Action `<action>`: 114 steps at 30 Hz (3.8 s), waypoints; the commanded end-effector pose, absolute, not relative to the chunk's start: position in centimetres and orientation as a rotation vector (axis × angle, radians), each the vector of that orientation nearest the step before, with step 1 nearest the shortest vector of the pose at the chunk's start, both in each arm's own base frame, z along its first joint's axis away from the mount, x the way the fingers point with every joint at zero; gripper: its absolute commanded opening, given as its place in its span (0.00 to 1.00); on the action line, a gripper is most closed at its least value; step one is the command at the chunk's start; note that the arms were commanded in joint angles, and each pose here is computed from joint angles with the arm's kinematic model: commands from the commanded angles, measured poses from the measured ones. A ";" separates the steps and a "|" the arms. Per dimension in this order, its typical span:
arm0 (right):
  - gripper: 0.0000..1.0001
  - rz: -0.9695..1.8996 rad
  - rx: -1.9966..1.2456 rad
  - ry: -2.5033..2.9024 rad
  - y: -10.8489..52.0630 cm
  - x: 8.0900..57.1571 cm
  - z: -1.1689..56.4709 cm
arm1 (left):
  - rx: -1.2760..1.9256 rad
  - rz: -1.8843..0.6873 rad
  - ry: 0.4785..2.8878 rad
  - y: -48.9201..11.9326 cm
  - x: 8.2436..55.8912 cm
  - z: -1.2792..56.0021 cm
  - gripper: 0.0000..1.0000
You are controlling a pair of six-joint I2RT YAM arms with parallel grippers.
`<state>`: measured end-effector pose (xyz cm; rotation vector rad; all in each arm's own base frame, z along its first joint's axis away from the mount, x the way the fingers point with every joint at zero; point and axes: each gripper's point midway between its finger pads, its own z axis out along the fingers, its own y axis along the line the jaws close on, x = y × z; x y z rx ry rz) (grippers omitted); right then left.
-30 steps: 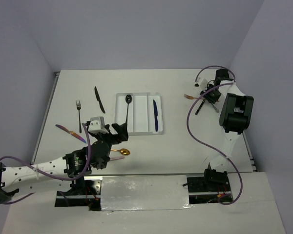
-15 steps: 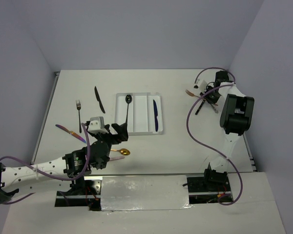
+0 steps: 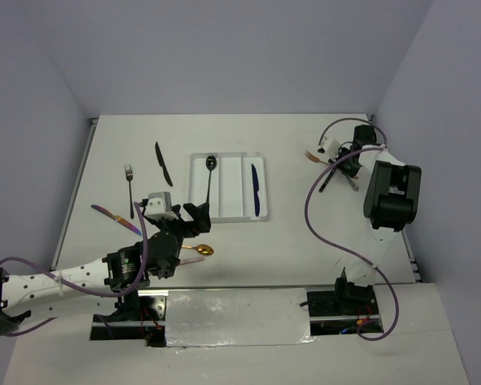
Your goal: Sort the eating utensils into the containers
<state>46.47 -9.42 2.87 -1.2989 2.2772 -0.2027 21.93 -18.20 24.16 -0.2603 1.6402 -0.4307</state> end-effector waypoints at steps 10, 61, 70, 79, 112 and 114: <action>0.01 -0.262 -1.254 2.110 -7.6 46.9 7.1 | -0.294 -0.442 1.612 -17.9 22.1 25.0 0.97; 0.00 0.840 0.240 2.120 31.5 41.2 15.1 | -0.386 -0.423 1.569 -15.2 21.9 25.9 0.96; 0.00 0.628 0.264 2.214 31.9 39.5 10.0 | -0.381 -0.415 1.573 -15.3 21.9 25.8 0.96; 0.00 0.511 0.176 2.323 31.7 39.3 6.4 | -0.379 -0.398 1.575 -15.3 22.0 25.7 0.96; 0.41 0.418 0.081 2.221 26.4 38.9 15.0 | -0.368 -0.389 1.581 -15.6 22.1 25.4 0.96; 0.41 0.413 0.140 2.187 23.2 38.9 16.9 | -0.363 -0.398 1.584 -15.9 22.1 25.5 0.96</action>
